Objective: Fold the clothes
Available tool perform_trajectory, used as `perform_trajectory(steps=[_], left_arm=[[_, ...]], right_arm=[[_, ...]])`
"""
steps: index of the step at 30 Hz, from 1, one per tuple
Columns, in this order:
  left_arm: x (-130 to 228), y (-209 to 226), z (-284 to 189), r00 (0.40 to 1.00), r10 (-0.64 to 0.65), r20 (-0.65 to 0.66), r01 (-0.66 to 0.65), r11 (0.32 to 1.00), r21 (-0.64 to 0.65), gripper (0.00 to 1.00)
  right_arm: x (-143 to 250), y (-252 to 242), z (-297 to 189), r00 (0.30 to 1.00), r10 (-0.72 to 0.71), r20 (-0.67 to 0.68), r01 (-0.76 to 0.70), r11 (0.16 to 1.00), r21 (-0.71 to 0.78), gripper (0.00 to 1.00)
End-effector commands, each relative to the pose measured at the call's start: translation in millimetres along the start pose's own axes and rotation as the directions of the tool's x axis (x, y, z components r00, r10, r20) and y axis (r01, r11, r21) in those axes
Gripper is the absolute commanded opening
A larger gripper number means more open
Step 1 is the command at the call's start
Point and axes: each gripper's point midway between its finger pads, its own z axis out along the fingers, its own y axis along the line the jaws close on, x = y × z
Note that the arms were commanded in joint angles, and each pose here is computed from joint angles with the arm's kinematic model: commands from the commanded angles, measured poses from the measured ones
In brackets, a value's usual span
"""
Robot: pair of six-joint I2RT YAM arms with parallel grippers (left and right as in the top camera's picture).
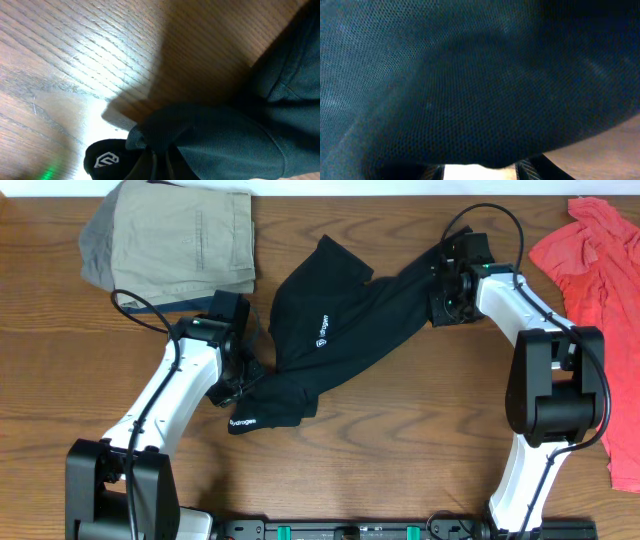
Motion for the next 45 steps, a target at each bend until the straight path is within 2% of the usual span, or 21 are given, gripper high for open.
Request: perform_trajectory(steps=[1,12,16,18,25,31,34,45], left_arm=[[0.8,4.8,3.3,1.0,0.002,0.0,-0.002,1.0,-0.022,0.06],[1.0,4.8,3.3,1.0,0.002,0.0,-0.002,1.0,-0.022,0.07],[0.7,4.7,3.3,1.0,0.002,0.001,-0.002,1.0,-0.022,0.07],[0.8,4.8,3.3,1.0,0.002,0.0,-0.002,1.0,-0.022,0.06],[2.3,5.0,3.0,1.0,0.003,-0.006,-0.003,1.0,-0.022,0.06],[13.5,-10.7,-17.2,0.995,0.091,-0.048,-0.087,0.993,0.083,0.06],[15.0,-10.8,-41.3,0.995,0.1,-0.008,-0.099,0.988,0.116,0.06],[31.1,-0.9,-130.3,0.973,0.093,0.209,-0.153,0.945,0.29,0.06]], right_arm=[[8.0,-2.0,6.3,1.0,0.005,-0.011,-0.005,1.0,-0.017,0.42],[-7.3,-2.6,7.3,0.998,0.003,0.056,-0.002,1.0,-0.014,0.28],[-6.2,-2.6,7.4,0.999,0.003,0.051,-0.003,1.0,-0.014,0.14],[-6.2,-2.4,7.4,0.999,0.004,0.051,-0.003,1.0,-0.014,0.02],[-5.5,-3.3,1.3,0.997,0.066,0.047,-0.065,0.998,-0.016,0.01],[-4.3,-11.2,-41.2,0.982,0.179,0.061,-0.179,0.984,-0.016,0.01],[4.0,-13.0,-82.2,0.971,0.23,0.064,-0.229,0.973,-0.016,0.01],[54.3,-0.6,-198.7,0.962,0.262,0.076,-0.261,0.965,-0.023,0.01]])
